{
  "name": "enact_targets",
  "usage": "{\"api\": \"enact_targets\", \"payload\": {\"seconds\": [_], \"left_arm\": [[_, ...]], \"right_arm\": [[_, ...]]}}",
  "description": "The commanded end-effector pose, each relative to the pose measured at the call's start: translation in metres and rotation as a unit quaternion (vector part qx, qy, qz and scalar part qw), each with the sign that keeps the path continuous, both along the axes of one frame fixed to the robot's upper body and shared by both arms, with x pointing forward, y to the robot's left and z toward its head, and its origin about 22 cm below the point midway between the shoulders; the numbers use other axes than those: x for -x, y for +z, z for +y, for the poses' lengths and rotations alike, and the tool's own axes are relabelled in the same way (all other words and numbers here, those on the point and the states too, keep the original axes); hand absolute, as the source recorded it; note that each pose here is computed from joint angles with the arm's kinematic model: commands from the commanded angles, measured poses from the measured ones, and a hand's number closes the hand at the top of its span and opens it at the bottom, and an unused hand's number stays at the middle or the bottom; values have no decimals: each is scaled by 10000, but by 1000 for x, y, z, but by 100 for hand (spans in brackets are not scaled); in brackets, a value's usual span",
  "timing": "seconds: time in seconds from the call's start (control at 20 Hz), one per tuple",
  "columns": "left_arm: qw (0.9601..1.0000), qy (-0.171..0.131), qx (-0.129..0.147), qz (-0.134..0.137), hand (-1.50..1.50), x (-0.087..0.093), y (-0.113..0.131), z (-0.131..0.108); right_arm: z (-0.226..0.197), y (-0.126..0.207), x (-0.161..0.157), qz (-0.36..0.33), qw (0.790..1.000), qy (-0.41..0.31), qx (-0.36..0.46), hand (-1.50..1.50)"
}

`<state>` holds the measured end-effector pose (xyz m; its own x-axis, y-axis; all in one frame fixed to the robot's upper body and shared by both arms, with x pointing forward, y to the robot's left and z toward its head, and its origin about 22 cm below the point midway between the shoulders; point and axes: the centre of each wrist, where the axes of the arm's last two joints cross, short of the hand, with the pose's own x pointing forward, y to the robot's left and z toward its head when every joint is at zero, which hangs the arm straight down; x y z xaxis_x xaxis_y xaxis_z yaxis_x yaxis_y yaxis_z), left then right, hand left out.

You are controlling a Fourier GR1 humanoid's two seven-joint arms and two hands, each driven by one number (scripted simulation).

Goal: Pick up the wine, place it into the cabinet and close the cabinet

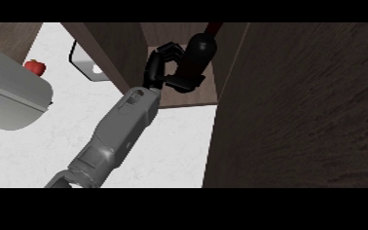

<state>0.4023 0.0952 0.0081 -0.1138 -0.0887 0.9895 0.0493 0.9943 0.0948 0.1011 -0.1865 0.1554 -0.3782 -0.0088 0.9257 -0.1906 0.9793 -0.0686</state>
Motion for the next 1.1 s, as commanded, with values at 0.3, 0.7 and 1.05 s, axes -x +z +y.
{"api": "enact_targets", "payload": {"seconds": [0.3,0.7,1.05], "left_arm": [[9984,447,260,232,150,-13,2,8],[9968,794,-75,-14,150,-27,15,27],[9916,1042,-692,-319,-150,-34,24,36]], "right_arm": [[-7,24,23,85,9977,527,-410,-150],[-6,18,17,-22,9978,526,-412,-150],[-5,17,23,-66,9975,577,-395,-150]]}}
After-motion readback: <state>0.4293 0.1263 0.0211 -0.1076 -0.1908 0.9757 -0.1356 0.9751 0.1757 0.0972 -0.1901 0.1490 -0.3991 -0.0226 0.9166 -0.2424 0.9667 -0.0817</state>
